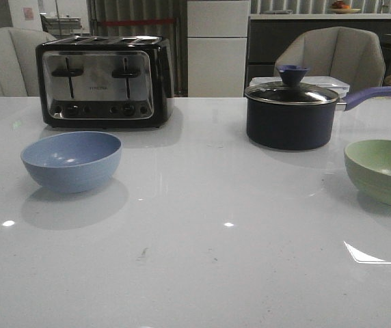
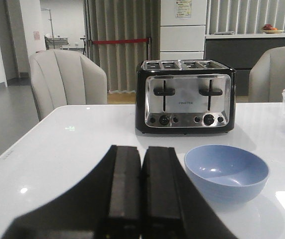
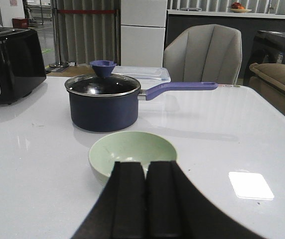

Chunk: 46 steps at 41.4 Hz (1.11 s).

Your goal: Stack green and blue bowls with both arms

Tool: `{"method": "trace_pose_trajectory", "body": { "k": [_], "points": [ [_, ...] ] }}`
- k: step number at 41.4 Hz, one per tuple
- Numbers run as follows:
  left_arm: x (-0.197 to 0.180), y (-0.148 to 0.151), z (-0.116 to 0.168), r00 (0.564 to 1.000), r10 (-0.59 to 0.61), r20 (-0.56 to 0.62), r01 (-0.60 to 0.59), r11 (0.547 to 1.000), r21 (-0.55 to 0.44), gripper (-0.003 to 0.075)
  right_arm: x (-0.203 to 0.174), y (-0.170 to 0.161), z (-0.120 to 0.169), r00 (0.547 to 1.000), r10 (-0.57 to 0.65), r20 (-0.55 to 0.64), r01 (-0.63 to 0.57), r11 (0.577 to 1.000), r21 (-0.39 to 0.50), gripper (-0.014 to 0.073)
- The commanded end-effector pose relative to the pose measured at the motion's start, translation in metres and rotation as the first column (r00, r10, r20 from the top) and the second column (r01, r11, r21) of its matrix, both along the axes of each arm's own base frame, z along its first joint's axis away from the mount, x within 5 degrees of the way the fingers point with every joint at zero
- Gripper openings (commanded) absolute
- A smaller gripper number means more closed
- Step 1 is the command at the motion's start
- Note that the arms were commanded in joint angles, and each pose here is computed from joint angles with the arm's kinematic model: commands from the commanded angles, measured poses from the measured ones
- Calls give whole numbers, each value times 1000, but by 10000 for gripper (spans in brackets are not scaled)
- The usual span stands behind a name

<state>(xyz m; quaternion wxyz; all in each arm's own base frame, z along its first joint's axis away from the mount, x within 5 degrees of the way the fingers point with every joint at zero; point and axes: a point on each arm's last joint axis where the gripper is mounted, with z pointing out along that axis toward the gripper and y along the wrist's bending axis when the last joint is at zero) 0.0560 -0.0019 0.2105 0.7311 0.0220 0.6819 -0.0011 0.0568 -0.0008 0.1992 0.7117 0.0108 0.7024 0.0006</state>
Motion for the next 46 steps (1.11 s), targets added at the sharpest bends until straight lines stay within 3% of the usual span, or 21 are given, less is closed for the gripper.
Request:
{"method": "trace_pose_trajectory", "body": {
  "k": [1,29,34,39,46],
  "points": [
    [-2,0,7,995,-1,98,3,1000,-18,93,-2,0,10,994,-2,111,3,1000,-13,56],
    [-2,0,7,995,-1,98,3,1000,-18,93,-2,0,11,993,-2,119,3,1000,-13,56],
    [-4,0,13,987,-2,160,6,1000,-21,93,-3,0,16,989,-2,146,4,1000,-14,56],
    [-9,0,36,962,-2,274,10,1000,-26,93,-8,0,38,982,-1,190,4,1000,-14,56],
    [-23,1,78,948,0,319,9,1000,-28,93,-22,0,86,965,0,264,5,1000,-18,56]
  ]
}}
